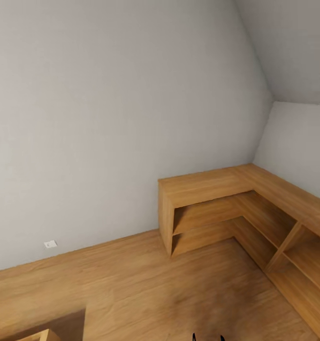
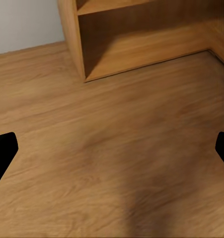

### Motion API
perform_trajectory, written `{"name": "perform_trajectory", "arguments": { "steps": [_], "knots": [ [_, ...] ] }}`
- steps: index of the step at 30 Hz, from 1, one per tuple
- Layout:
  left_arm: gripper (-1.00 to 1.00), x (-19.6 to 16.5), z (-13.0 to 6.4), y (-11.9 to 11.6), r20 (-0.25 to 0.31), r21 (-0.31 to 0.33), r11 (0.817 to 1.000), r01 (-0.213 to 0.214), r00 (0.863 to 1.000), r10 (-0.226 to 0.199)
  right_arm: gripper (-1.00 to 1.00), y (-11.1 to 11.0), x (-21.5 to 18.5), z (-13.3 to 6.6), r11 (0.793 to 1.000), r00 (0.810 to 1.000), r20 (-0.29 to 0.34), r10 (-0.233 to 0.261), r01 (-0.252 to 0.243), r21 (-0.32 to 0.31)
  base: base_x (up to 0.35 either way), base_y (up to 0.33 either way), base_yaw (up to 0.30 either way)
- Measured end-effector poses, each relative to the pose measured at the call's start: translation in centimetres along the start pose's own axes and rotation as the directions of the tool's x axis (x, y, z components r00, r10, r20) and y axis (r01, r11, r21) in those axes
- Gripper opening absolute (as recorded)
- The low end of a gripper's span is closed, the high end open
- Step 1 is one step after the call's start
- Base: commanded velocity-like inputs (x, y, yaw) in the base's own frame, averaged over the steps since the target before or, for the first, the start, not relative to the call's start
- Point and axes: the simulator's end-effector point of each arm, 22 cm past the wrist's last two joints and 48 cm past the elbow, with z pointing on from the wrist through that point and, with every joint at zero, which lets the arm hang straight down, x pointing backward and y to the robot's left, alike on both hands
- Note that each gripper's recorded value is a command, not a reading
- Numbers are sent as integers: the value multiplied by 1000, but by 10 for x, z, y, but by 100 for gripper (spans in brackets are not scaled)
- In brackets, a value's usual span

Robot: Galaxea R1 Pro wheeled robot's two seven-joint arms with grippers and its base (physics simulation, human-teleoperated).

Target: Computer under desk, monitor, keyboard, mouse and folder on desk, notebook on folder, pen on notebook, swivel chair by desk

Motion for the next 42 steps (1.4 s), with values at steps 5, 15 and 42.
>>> {"name": "perform_trajectory", "arguments": {
  "steps": [5, 15, 42],
  "knots": [
    [100, 0, 0, 0, 0, 0, 1000, 0, 1000, 0, 100, 1, 0, 0, 1000, 1000, 0, 0, 0, -5, 338, 0, -261],
    [100, 0, 0, 0, -1, 1, 1000, -1, 1000, 1, 100, 2, 0, 0, 1000, 1000, 0, 0, 0, -8, 338, 0, -269],
    [100, 3, -2, -14, -9, 40, 999, 7, 1000, -7, 100, 1, 0, 0, 1000, 1000, -2, 2, -2, -5, 244, 0, -289]
  ]
}}
